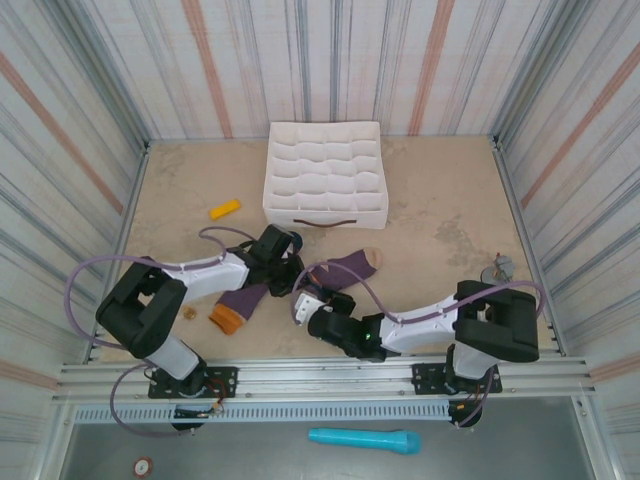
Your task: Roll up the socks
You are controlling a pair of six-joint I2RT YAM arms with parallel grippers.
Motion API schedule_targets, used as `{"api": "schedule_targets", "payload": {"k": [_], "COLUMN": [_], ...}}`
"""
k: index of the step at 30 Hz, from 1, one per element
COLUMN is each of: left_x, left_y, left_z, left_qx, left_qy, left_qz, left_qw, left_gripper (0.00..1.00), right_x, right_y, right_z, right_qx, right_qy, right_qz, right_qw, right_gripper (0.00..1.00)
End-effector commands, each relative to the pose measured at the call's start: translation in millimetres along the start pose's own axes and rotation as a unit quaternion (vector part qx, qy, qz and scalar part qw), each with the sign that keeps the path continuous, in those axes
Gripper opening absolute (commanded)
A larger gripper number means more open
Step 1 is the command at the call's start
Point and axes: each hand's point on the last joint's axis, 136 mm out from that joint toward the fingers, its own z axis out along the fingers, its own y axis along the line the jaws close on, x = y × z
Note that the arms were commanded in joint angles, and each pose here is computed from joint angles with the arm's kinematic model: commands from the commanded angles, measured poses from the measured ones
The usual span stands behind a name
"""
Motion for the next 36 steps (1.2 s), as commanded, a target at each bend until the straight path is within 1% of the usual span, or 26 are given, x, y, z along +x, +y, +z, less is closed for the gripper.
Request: {"api": "schedule_targets", "payload": {"k": [1, 5, 8, 10, 12, 16, 17, 18, 20, 22, 25, 28, 29, 33, 36], "left_x": [-0.2, 0.0, 0.9, 1.5, 2.4, 3.6, 3.0, 2.7, 1.8, 0.4, -3.0, -5.7, -7.2, -14.2, -20.9], "left_y": [-4.2, -2.3, -1.6, -1.8, -2.6, 0.1, 0.8, 0.8, 0.1, 0.2, 1.6, 1.4, 0.3, -2.4, -5.2], "left_z": [-1.5, -1.9, -0.2, 0.4, 0.3, -3.2, -3.8, -4.1, -4.3, -5.6, -8.3, -11.0, -11.9, -13.2, -14.2], "left_qx": [0.005, -0.002, -0.001, 0.001, 0.000, -0.006, -0.004, -0.002, 0.002, 0.002, 0.003, 0.010, 0.015, 0.037, 0.060], "left_qy": [0.013, 0.017, 0.023, 0.026, 0.032, 0.040, 0.039, 0.039, 0.042, 0.043, 0.038, 0.032, 0.028, 0.020, 0.017], "left_qz": [-0.007, -0.004, -0.005, -0.004, 0.000, 0.004, 0.003, 0.003, 0.006, 0.010, 0.011, 0.012, 0.012, 0.008, -0.001], "left_qw": [1.000, 1.000, 1.000, 1.000, 0.999, 0.999, 0.999, 0.999, 0.999, 0.999, 0.999, 0.999, 0.999, 0.999, 0.998], "left_gripper": [0.00, 0.00, 0.00, 0.00, 0.00, 0.00, 0.00, 0.00, 0.01, 0.08, 0.28, 0.51, 0.55, 0.65, 0.69], "right_x": [2.5, 10.1, 15.5, 21.0, 26.1, 35.1, 36.9, 38.0, 42.4, 46.6, 50.6, 57.8, 61.6, 72.9, 80.1], "right_y": [3.1, 11.5, 9.3, 8.7, 8.7, 9.6, 10.1, 10.6, 10.8, 10.4, 10.6, 9.3, 9.8, 8.8, 12.2], "right_z": [7.6, 19.0, 24.1, 28.2, 31.6, 39.5, 41.1, 42.5, 45.5, 46.7, 46.2, 46.4, 46.6, 47.2, 48.2], "right_qx": [0.017, 0.018, 0.033, 0.028, 0.024, 0.023, 0.023, 0.021, 0.017, 0.010, -0.010, -0.039, -0.056, -0.080, -0.107], "right_qy": [0.000, 0.016, 0.024, 0.033, 0.039, 0.047, 0.050, 0.051, 0.057, 0.062, 0.071, 0.086, 0.096, 0.116, 0.127], "right_qz": [-0.016, -0.014, -0.012, -0.007, -0.002, 0.005, 0.007, 0.012, 0.025, 0.036, 0.056, 0.095, 0.112, 0.159, 0.190], "right_qw": [1.000, 1.000, 0.999, 0.999, 0.999, 0.999, 0.998, 0.998, 0.998, 0.997, 0.996, 0.991, 0.987, 0.977, 0.968], "right_gripper": [0.65, 0.63, 0.62, 0.62, 0.59, 0.48, 0.44, 0.39, 0.24, 0.15, 0.07, 0.02, 0.00, 0.00, 0.00]}}
